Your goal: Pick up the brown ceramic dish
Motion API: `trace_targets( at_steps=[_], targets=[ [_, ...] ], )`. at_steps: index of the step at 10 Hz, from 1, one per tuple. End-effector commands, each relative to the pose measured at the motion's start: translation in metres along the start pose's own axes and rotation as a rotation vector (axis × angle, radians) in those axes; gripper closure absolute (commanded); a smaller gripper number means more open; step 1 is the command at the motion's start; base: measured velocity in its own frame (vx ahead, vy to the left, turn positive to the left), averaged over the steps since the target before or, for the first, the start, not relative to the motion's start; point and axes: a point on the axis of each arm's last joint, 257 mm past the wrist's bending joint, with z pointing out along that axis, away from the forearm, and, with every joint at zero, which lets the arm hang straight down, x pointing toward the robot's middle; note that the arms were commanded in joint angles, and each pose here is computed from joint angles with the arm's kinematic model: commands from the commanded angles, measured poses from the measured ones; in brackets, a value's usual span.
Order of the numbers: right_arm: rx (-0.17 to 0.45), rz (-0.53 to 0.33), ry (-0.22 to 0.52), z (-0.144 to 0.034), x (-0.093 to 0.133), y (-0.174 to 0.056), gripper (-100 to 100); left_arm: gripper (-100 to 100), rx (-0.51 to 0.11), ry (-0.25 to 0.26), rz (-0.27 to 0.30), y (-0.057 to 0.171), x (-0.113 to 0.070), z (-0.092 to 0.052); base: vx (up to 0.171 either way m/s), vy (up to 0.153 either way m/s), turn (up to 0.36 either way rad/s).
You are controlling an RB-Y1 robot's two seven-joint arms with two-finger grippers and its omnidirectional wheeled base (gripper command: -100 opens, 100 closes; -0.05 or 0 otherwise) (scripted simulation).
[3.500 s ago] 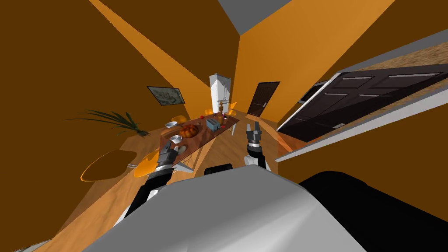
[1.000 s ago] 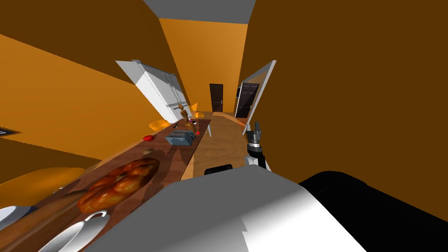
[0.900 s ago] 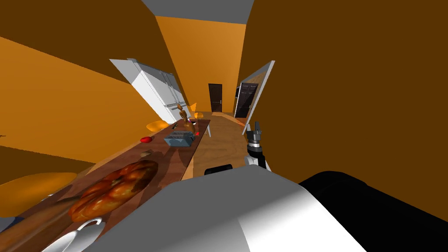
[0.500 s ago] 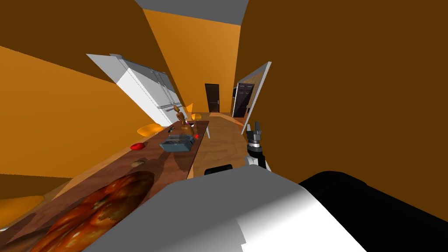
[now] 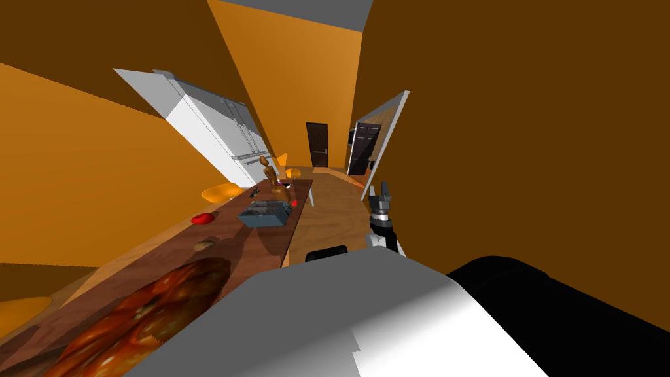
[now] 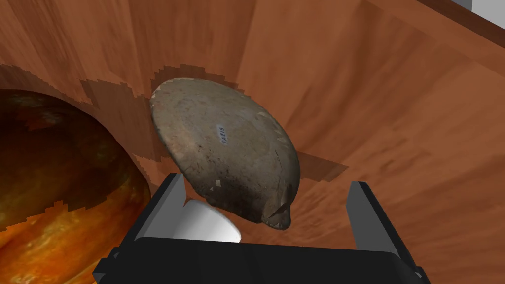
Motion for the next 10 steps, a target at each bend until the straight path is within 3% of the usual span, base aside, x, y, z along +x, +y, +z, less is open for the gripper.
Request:
trace_targets(
  at_steps=[1,2,3,7,8,9,10],
  targets=[
    [0.000,0.000,0.000,0.000,0.000,0.000,0,-100,0.006,-0.001,-0.001,-0.002,0.003,0.008,-0.032,0.005,0.001],
    [0.000,0.000,0.000,0.000,0.000,0.000,0,-100,0.004,0.000,-0.001,-0.001,0.001,0.005,-0.013,0.003,-0.002],
    [0.000,0.000,0.000,0.000,0.000,0.000,0,100,0.005,-0.001,-0.001,-0.002,0.001,0.006,0.000,0.000,0.000],
    [0.000,0.000,0.000,0.000,0.000,0.000,0,100,0.003,-0.001,0.002,-0.001,0.001,0.006,0.000,0.000,0.000],
    [0.000,0.000,0.000,0.000,0.000,0.000,0,0,0.003,0.000,0.002,-0.001,0.001,0.006,0.000,0.000,0.000],
    [0.000,0.000,0.000,0.000,0.000,0.000,0,100,-0.003,0.000,0.000,0.001,0.000,-0.004,0.022,-0.005,0.000],
    [0.000,0.000,0.000,0.000,0.000,0.000,0,100,-0.007,0.001,0.001,0.002,-0.002,-0.009,0.035,-0.006,0.009]
  ],
)
